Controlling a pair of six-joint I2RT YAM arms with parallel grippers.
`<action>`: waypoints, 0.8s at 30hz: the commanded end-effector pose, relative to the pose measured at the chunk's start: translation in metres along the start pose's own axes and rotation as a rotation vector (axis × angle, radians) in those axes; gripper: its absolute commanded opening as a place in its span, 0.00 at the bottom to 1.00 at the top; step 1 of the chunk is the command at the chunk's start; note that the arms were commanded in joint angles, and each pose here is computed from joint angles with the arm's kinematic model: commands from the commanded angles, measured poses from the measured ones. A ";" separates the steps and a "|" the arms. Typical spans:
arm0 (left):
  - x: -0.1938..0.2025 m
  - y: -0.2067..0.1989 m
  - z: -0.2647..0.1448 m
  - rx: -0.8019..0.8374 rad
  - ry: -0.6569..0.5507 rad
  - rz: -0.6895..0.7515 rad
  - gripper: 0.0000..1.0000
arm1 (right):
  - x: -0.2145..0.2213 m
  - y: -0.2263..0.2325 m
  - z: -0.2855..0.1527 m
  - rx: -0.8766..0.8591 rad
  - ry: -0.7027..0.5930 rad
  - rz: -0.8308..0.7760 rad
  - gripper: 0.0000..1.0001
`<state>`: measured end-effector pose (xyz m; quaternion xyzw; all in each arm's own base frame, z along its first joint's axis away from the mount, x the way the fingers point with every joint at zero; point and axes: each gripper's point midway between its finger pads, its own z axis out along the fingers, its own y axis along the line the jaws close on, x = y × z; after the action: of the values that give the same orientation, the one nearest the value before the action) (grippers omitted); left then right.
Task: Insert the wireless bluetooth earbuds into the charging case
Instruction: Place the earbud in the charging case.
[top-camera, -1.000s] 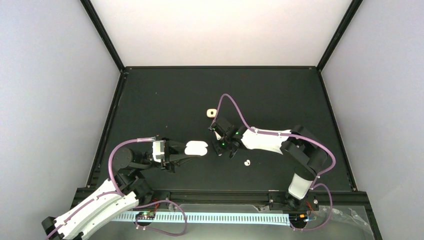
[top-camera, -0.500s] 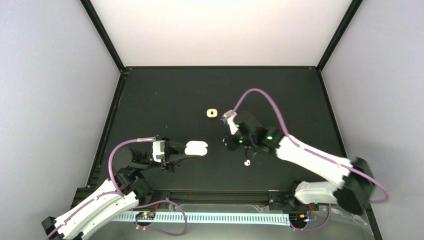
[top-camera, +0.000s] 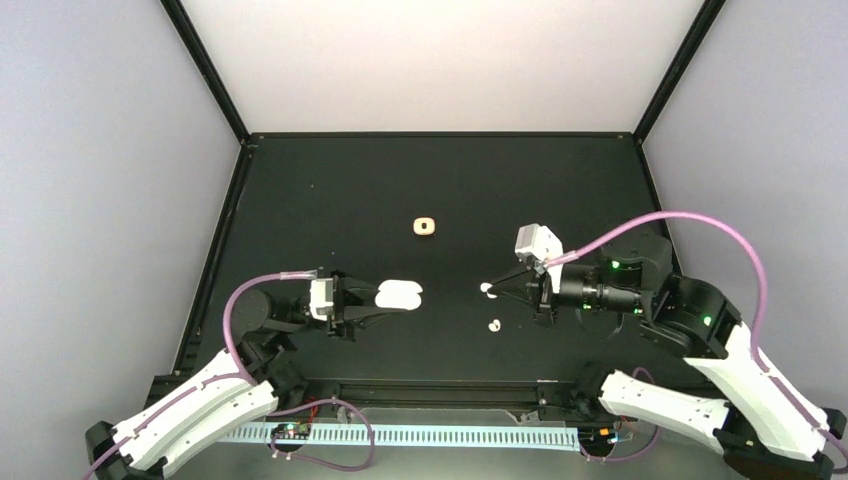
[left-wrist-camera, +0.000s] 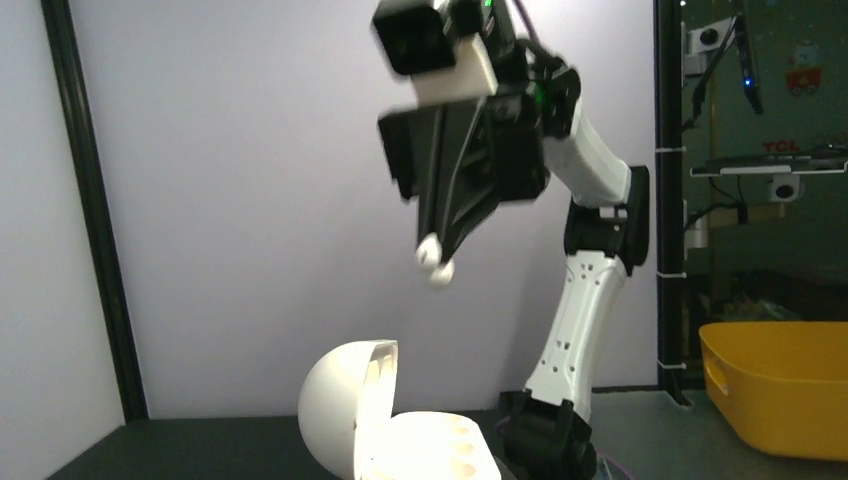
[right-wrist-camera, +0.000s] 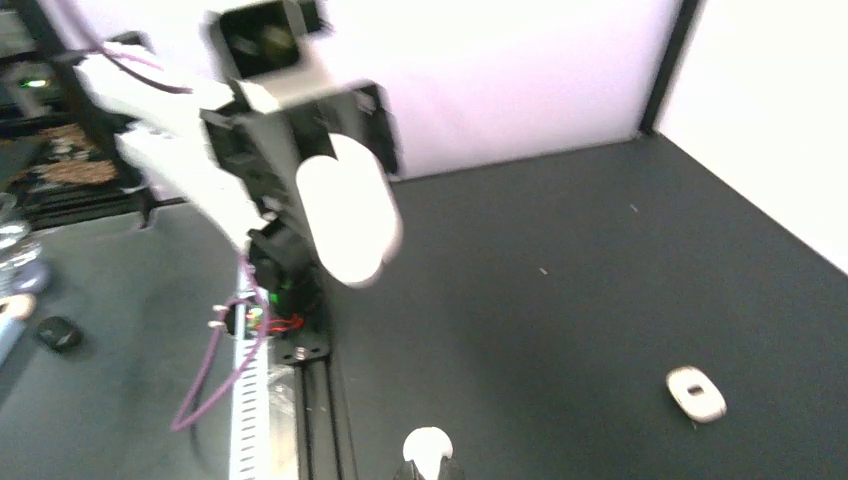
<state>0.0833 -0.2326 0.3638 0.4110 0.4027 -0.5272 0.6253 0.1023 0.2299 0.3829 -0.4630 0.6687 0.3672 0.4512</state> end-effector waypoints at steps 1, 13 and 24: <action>-0.017 -0.009 0.013 0.098 -0.016 0.034 0.01 | -0.011 0.032 -0.004 -0.134 0.050 -0.109 0.01; -0.003 -0.016 0.017 0.156 0.065 0.016 0.02 | -0.038 0.080 0.046 -0.258 0.084 -0.254 0.01; 0.004 -0.019 0.016 0.167 0.090 -0.011 0.02 | -0.047 0.093 0.082 -0.242 0.141 -0.346 0.01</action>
<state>0.0759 -0.2537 0.3478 0.4701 0.4134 -0.5435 0.5593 0.0374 0.3406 0.4098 -0.6366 0.5584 0.3623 0.3894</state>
